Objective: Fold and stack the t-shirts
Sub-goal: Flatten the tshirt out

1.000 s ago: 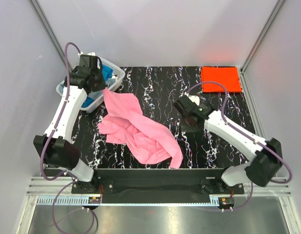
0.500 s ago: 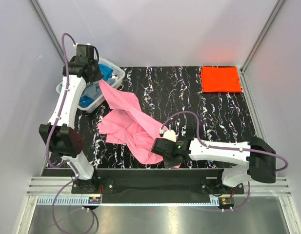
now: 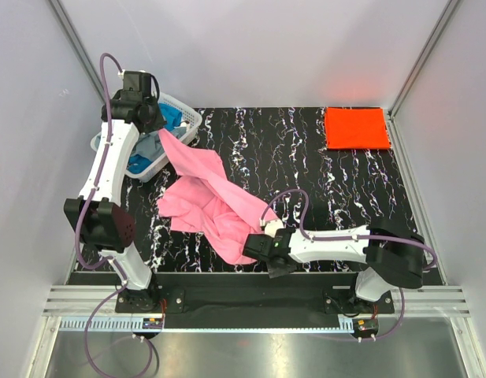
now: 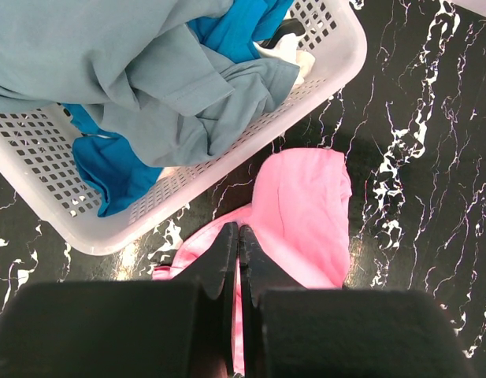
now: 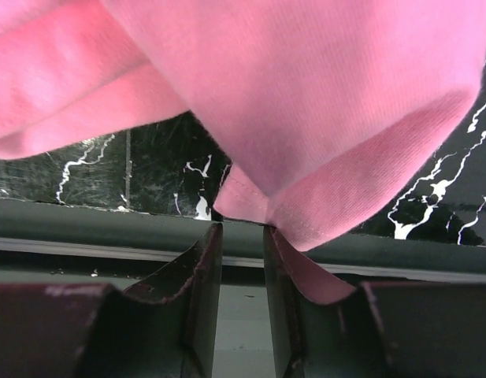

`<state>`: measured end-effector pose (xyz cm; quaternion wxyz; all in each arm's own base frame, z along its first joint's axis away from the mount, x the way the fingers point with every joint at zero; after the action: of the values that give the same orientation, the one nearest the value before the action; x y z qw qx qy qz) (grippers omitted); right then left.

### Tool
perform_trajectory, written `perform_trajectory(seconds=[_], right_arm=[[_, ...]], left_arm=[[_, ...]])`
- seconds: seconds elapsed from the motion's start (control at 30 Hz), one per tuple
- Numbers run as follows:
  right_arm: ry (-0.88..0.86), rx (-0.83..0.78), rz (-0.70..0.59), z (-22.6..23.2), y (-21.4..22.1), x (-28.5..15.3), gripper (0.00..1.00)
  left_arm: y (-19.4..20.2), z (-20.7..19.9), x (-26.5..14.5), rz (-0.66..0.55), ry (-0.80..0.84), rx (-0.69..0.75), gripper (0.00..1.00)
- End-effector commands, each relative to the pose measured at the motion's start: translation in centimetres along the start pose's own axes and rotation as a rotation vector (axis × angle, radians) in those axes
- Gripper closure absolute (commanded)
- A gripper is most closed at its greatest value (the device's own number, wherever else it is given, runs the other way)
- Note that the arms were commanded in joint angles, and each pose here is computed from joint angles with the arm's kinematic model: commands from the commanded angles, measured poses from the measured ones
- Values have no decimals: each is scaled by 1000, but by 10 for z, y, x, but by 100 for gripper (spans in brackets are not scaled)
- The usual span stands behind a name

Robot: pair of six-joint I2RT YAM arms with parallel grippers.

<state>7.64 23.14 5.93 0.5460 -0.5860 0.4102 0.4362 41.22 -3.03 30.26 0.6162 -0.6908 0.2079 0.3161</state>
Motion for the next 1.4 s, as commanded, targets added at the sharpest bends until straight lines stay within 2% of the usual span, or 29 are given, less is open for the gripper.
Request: perform_trajectory(seconds=[0.0, 0.1, 0.27, 0.6, 0.97, 1.3, 1.37], right_arm=[[-39, 33, -83, 11, -14, -8, 66], [-48, 28, -123, 12, -23, -30, 69], [-104, 32, -139, 21, -32, -50, 68], [45, 29, -117, 14, -22, -11, 66], [88, -4, -122, 9, -20, 11, 67], [93, 8, -83, 2, -10, 20, 76], [109, 17, -90, -1, -11, 17, 85]], left_arm=[[-17, 3, -8, -68, -1, -4, 100], [-17, 4, -9, -71, -7, 3, 100], [-16, 4, -7, -65, -7, 5, 100], [-10, 1, -4, -50, 20, 11, 100], [-9, 0, -7, -59, 32, 20, 100], [-6, 2, -5, -52, 25, 25, 100], [-6, 2, -6, -51, 25, 27, 100]])
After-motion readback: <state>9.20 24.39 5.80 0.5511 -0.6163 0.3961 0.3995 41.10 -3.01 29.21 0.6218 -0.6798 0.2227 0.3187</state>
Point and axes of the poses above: each gripper's point midway between its finger pads, its own x axis out along the fingers, its own z axis along the line the jaws close on, y = z × x, the point moved 5 cm from there along -x, back along the fingers, and after that the axes turned 9 degrees about x, right-handed, at the moved point
